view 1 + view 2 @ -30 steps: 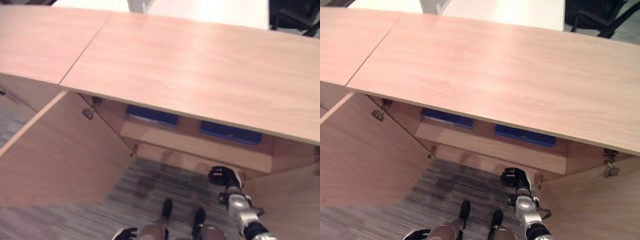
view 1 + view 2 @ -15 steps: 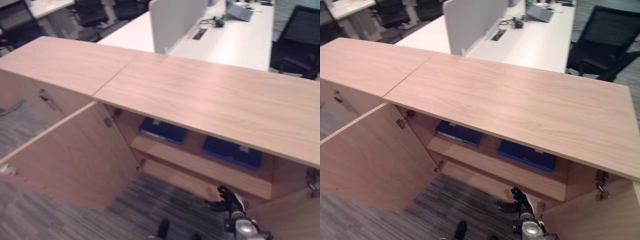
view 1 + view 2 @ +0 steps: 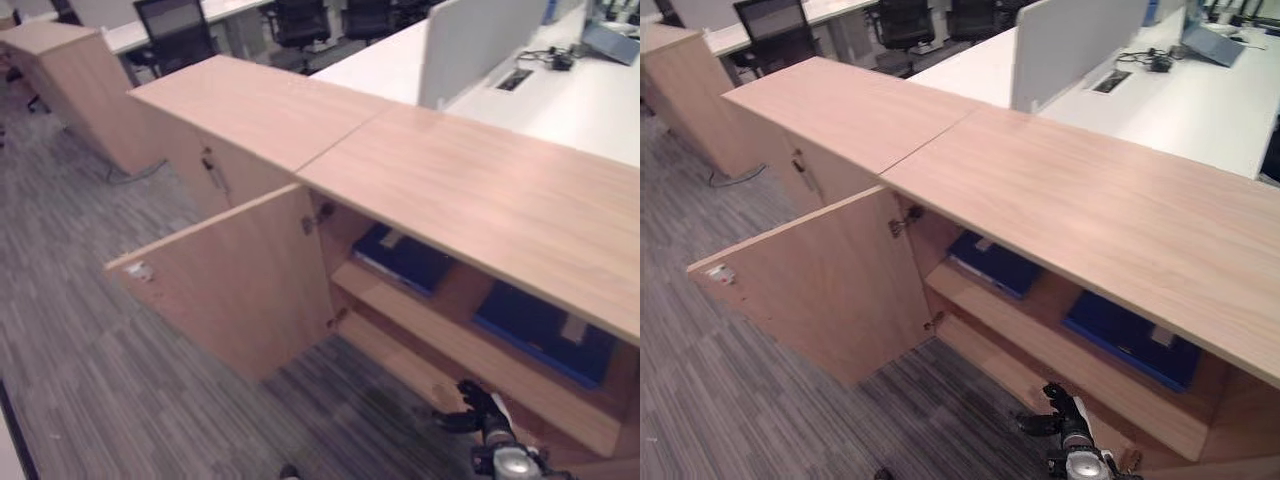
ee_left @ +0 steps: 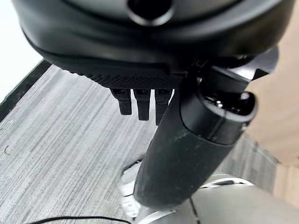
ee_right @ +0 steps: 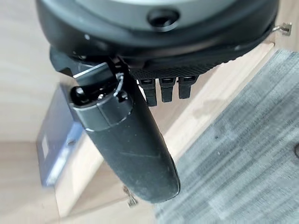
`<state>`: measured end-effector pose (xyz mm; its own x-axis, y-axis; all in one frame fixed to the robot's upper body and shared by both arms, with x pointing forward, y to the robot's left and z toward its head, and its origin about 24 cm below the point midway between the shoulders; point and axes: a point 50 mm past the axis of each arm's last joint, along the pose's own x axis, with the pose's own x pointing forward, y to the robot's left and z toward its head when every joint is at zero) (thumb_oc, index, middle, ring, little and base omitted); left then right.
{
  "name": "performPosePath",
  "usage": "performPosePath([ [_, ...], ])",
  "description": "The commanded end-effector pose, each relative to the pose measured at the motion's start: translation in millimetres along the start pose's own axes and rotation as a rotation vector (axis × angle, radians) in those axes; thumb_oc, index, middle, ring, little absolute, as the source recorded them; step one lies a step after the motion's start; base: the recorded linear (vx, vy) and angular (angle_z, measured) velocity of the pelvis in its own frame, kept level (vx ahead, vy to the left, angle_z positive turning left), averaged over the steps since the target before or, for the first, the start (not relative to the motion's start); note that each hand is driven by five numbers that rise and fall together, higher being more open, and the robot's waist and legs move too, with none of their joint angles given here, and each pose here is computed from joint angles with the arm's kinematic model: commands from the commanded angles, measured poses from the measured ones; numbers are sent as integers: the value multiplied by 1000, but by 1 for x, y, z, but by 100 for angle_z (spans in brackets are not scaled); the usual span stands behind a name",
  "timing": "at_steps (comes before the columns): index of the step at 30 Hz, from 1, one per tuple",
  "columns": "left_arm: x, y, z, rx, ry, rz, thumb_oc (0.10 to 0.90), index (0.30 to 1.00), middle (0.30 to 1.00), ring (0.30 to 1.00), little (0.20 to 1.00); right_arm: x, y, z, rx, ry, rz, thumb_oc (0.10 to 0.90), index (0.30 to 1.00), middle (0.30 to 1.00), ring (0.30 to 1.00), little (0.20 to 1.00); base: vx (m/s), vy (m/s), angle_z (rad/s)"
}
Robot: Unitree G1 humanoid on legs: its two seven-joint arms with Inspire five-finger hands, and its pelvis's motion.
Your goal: Put the empty folder in the office cabinet
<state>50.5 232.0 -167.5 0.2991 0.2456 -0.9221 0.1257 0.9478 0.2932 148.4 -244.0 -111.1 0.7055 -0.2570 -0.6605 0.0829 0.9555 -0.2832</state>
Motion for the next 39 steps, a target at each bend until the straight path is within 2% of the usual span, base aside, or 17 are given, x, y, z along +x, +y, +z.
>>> performPosePath([
  [1, 2, -24, 71, -92, -252, -82, 800, 900, 900, 900, 900, 13, 3, 62, 37, -238, -1, 800, 900, 900, 900, 900, 59, 191, 72],
  [6, 2, -21, 71, -24, -248, -86, 800, 900, 900, 900, 900, 17, 6, 67, 52, -232, -10, 800, 900, 900, 900, 900, 82, 229, 53],
  [17, 3, 13, 93, -4, -333, -1, 800, 900, 900, 900, 900, 18, 44, 80, -13, -261, 105, 800, 900, 900, 900, 900, 48, 233, 13],
  [21, 1, 12, 107, -22, -383, 4, 800, 900, 900, 900, 900, 18, 41, 79, -21, -266, 99, 800, 900, 900, 900, 900, 102, 78, 13],
  [23, -1, 3, 116, -41, -418, -17, 800, 900, 900, 900, 900, 17, 42, 74, -52, -260, 99, 800, 900, 900, 900, 900, 36, -26, 31],
  [26, -2, 5, 118, -123, -431, -15, 800, 900, 900, 900, 900, 17, 36, 67, -90, -239, 95, 800, 900, 900, 900, 900, 44, -27, 39],
  [33, -7, -2, 118, -176, -472, -55, 800, 900, 900, 900, 900, 14, 27, 53, -132, -208, 77, 800, 900, 900, 900, 900, 75, -25, -2],
  [34, 0, 31, 100, -199, -384, -61, 800, 900, 900, 900, 900, 14, 18, 52, -144, -205, 83, 800, 900, 900, 900, 900, 69, 18, 0],
  [37, -12, 37, 135, -323, -562, -13, 800, 900, 900, 900, 900, 10, 20, 48, -145, -212, 90, 800, 900, 900, 900, 900, 106, 15, -14],
  [38, -17, 89, 153, -383, -609, 120, 800, 900, 900, 900, 900, 9, 17, 51, -160, -236, 107, 800, 900, 900, 900, 900, 123, 32, -9],
  [39, -22, 96, 165, -408, -664, 135, 800, 900, 900, 900, 900, 8, 18, 50, -164, -238, 114, 800, 900, 900, 900, 900, 129, 31, -7],
])
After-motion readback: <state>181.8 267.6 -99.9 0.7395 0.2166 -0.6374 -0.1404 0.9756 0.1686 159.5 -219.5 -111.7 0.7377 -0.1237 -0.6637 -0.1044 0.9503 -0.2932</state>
